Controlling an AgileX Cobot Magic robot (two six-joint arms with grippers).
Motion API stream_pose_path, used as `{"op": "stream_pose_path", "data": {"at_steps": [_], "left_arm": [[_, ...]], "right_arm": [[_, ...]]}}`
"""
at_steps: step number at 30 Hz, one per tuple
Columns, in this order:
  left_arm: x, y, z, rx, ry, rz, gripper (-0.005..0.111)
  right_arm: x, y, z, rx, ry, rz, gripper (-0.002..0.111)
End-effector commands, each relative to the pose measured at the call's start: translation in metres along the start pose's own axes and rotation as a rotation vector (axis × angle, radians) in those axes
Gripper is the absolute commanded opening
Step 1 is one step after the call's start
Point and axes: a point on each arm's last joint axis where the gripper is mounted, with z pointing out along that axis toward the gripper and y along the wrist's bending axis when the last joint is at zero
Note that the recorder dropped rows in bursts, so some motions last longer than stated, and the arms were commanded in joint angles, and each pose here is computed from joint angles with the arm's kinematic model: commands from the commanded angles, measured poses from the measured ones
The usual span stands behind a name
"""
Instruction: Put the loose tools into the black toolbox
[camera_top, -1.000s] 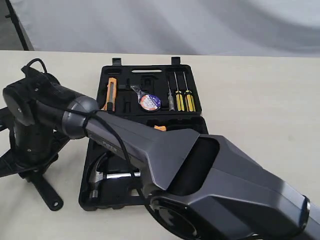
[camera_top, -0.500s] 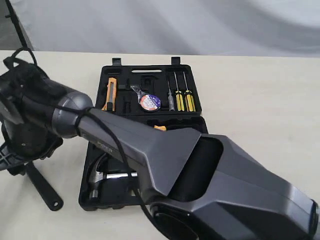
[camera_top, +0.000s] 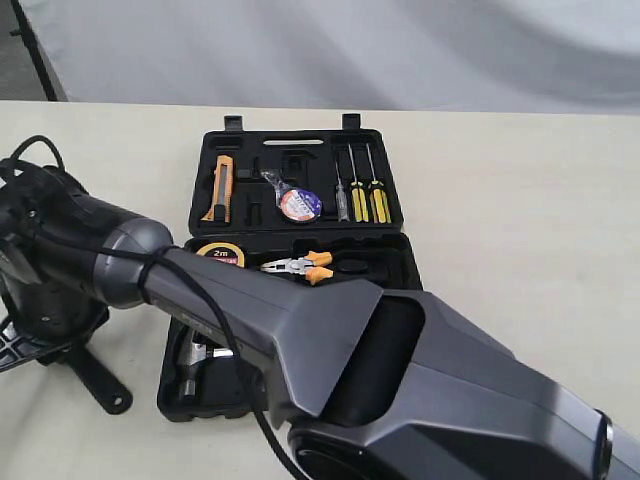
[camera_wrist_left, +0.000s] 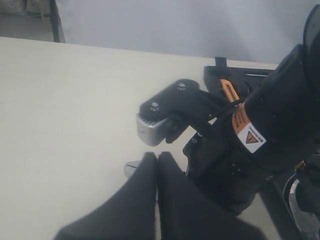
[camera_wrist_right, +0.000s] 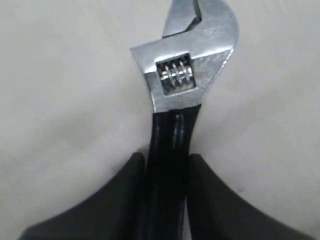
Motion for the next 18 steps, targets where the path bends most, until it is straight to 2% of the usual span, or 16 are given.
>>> {"op": "stream_pose_path", "data": {"at_steps": [1, 6, 10, 18], "left_arm": [[0.002, 0.000, -0.001, 0.014, -0.007, -0.022, 0.001], [0.002, 0.000, -0.001, 0.014, -0.007, -0.022, 0.001], [0.002, 0.000, -0.001, 0.014, -0.007, -0.022, 0.001], [0.002, 0.000, -0.001, 0.014, -0.007, -0.022, 0.001]], "right_arm": [[-0.011, -0.003, -0.025, -0.003, -0.062, -0.013, -0.001], [-0.025, -0.002, -0.071, -0.015, -0.167, -0.041, -0.001], [-0.028, 0.000, -0.089, -0.028, -0.199, -0.073, -0.001], [-0.017, -0.008, -0.084, -0.010, -0.106, -0.124, -0.001]]}}
